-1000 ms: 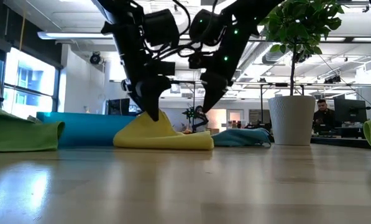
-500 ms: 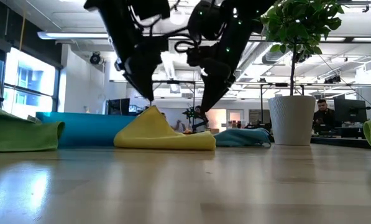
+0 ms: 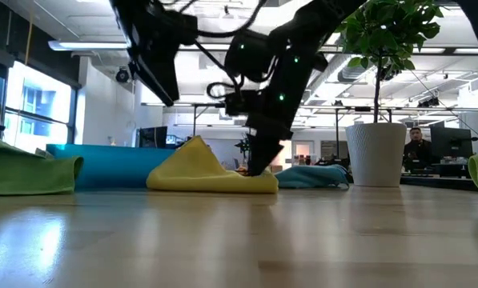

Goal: Fold microfiber towels
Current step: Put the folded yellow microfiber cloth into the bin

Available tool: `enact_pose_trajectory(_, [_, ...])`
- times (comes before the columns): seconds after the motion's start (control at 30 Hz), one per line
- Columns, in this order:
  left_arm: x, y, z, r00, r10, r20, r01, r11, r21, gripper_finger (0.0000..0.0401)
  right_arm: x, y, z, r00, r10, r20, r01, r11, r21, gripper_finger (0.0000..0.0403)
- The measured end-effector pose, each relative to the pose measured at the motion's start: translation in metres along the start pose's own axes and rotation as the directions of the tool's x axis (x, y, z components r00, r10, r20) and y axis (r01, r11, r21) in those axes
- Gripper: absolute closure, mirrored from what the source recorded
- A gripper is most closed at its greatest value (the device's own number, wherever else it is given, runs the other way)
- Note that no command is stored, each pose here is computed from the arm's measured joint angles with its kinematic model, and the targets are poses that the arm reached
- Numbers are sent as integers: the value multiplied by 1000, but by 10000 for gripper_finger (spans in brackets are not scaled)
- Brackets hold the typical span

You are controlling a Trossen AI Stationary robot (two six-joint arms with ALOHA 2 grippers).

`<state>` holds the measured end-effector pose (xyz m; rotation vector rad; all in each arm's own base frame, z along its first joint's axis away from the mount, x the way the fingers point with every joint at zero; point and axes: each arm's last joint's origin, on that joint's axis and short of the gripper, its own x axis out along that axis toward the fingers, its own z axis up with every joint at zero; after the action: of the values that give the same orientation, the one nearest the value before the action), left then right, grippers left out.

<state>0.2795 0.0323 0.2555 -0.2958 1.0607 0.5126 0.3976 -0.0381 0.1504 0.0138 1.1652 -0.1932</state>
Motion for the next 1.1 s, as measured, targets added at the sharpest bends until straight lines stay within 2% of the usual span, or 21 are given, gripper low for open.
enact_pose_trajectory(0.33, [-14, -28, -15, 995, -98, -7, 98, 995, -1, 217, 0, 35, -8, 993, 101, -58, -100, 995, 24, 264])
enact_pose_trajectory(0.67, [-26, -63, -38, 960, -260, -99, 269, 959, 92, 217, -14, 107, -25, 973, 206, -104, -202, 978, 41, 264])
enact_pose_trajectory(0.8, [-32, -76, -49, 953, -280, -113, 292, 951, 99, 217, -26, 137, -33, 988, 143, -60, -139, 988, 71, 264])
enact_pose_trajectory(0.93, [-35, -84, -56, 962, -256, -90, 263, 963, 67, 217, -44, 158, -40, 998, 51, 25, -53, 992, 118, 264])
enact_pose_trajectory(1.1, [-35, -86, -56, 974, -223, -46, 220, 974, -56, 217, -70, 169, -48, 998, -11, 70, -3, 980, 198, 264])
